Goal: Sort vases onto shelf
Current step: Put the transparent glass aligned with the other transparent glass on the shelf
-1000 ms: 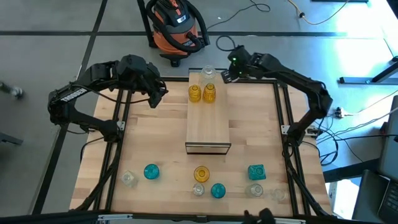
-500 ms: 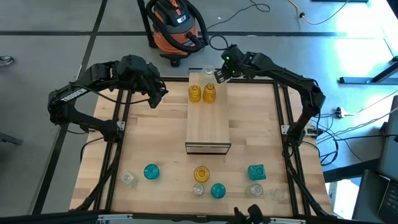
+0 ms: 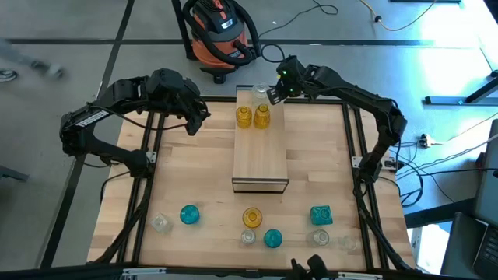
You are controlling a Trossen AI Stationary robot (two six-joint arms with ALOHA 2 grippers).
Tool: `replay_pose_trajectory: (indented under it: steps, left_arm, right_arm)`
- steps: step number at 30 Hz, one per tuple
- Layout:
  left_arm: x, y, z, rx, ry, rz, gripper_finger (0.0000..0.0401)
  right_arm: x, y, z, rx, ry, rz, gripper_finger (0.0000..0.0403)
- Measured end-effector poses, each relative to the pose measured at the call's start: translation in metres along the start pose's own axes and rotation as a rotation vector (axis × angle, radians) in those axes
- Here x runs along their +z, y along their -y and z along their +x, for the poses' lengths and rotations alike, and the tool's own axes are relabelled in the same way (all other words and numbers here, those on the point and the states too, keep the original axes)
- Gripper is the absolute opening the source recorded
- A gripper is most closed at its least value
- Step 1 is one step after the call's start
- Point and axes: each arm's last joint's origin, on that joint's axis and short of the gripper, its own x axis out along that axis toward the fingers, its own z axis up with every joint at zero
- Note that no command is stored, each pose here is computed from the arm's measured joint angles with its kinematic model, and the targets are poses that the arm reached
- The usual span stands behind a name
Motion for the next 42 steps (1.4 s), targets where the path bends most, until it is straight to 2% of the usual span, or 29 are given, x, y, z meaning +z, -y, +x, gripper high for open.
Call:
replay_pose_trajectory:
  steps: [13,20,27,42]
  left_arm:
    - [0.000,0.000,0.000,-0.007,-0.004,0.001,0.0139]
    - [0.000,0.000,0.000,-0.007,-0.005,0.000,0.0139]
    - [0.000,0.000,0.000,-0.007,-0.005,0.000,0.0139]
    - [0.000,0.000,0.000,-0.007,-0.005,0.000,0.0139]
  right_arm:
    - [-0.001,-0.003,0.014,-0.001,-0.022,-0.005,0.0128]
    - [-0.001,-0.003,0.014,-0.002,-0.022,-0.005,0.0147]
    - [-0.001,-0.003,0.014,-0.025,-0.015,-0.005,0.0150]
    - [0.011,-0.005,0.004,0.010,0.045,0.011,0.0151]
